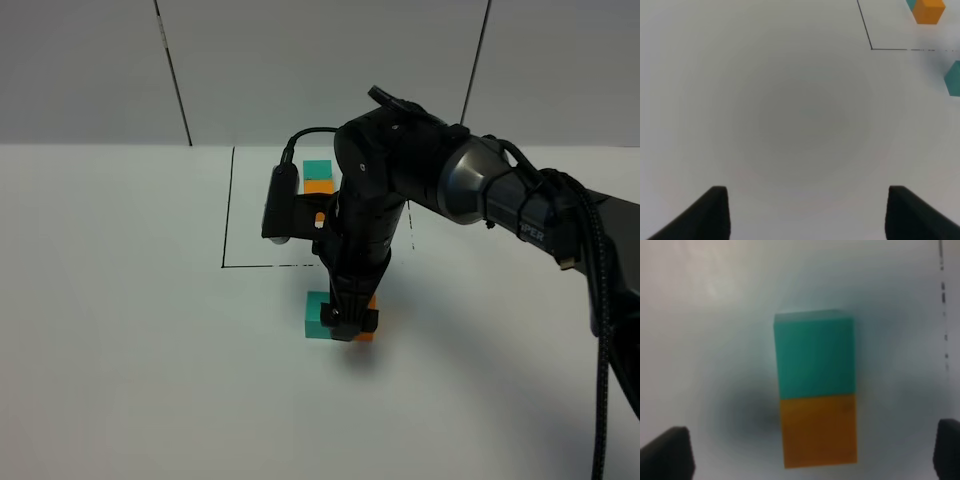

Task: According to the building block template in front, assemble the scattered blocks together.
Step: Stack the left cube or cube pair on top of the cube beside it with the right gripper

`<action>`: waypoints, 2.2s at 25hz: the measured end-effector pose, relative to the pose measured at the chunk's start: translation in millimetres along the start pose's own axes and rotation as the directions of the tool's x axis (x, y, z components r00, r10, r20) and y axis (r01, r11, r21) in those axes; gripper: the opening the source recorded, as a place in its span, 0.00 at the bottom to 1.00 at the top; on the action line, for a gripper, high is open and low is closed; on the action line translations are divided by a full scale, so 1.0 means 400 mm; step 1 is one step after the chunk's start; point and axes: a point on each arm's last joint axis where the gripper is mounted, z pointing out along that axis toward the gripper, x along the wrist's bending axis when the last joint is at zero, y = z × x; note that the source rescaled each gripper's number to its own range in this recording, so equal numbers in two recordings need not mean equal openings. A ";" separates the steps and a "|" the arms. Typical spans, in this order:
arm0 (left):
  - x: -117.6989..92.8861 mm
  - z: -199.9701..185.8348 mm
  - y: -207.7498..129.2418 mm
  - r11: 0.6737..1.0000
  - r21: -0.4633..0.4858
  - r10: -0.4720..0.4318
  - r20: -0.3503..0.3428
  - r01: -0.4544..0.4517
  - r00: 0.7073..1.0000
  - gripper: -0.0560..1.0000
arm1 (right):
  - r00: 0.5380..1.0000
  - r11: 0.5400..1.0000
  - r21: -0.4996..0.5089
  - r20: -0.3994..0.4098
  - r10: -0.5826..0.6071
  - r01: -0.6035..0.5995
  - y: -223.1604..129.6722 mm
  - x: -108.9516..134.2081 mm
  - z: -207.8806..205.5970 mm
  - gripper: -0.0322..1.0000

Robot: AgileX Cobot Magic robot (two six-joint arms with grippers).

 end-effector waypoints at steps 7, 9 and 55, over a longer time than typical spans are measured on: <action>0.000 0.000 0.000 1.000 0.000 0.000 0.000 0.000 1.000 0.43 | 1.000 1.000 0.007 0.004 -0.006 0.006 0.002 -0.005 0.068 0.91; 0.000 0.000 0.000 1.000 0.000 0.000 0.000 0.000 1.000 0.43 | 1.000 1.000 -0.001 0.013 -0.006 0.006 0.004 -0.007 0.076 0.91; 0.000 0.000 0.000 1.000 0.000 -0.001 0.000 0.001 1.000 0.43 | 0.995 0.997 0.040 -0.065 0.075 -0.073 -0.001 0.011 0.187 0.03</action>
